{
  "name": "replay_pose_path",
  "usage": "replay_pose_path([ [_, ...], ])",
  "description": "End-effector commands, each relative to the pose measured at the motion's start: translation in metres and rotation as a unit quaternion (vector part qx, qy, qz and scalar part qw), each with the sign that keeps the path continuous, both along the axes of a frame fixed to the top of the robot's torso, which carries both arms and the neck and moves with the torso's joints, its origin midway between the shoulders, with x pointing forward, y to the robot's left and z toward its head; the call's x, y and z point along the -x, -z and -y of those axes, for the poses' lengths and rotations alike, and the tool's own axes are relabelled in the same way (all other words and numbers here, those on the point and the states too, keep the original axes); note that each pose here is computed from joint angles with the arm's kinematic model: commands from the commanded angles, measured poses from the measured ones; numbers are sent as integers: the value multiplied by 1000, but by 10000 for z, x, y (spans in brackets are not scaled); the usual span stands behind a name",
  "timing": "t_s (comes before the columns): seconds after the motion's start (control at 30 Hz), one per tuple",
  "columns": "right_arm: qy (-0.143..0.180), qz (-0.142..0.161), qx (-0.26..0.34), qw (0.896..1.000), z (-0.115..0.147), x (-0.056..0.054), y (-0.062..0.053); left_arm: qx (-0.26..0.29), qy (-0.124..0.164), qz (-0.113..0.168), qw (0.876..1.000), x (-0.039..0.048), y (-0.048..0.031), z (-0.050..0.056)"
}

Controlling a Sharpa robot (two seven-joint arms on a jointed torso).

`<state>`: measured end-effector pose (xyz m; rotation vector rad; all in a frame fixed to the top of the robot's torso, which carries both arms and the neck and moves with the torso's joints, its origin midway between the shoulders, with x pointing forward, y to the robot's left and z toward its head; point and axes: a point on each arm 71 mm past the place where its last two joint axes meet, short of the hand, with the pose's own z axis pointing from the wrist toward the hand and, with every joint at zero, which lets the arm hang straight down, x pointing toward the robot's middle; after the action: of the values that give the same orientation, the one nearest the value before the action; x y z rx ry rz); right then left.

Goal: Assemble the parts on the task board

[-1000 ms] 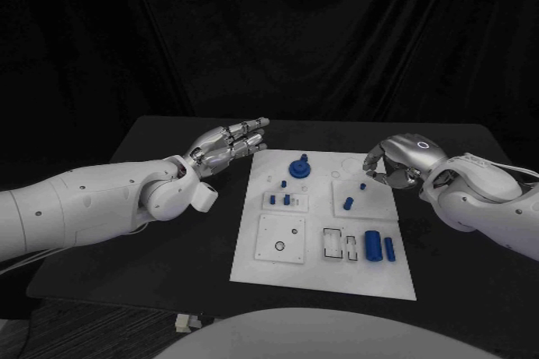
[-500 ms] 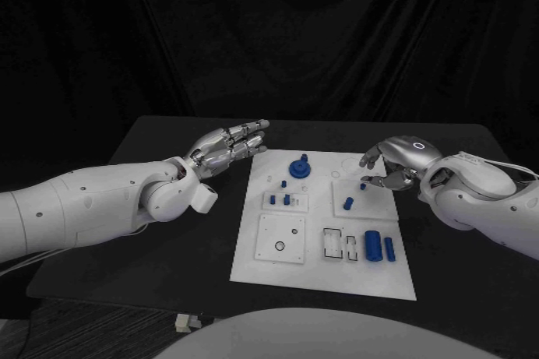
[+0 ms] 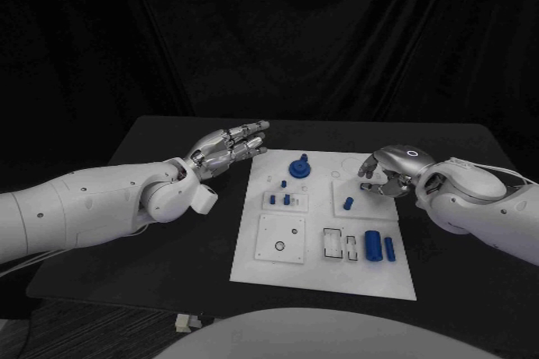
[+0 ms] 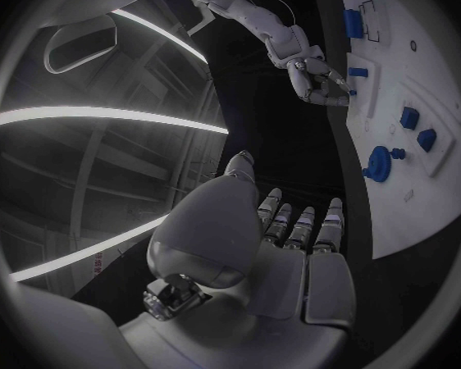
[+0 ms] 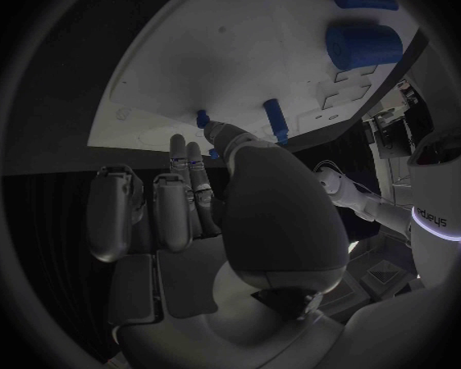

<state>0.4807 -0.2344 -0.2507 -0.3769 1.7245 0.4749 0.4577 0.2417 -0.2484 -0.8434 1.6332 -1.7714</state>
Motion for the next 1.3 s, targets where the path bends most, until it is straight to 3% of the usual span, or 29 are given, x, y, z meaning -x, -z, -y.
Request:
replay_pose_path([
  [0.03,7,-13,9,1000,10,2,58,10,4,0,1000,5,-5,15],
  [0.8,1,-22,10,1000,-33,15,161,10,6,-3,1000,1,14,19],
  [1.3,-12,1,-9,1000,-58,27,127,9,7,-8,1000,10,46,16],
])
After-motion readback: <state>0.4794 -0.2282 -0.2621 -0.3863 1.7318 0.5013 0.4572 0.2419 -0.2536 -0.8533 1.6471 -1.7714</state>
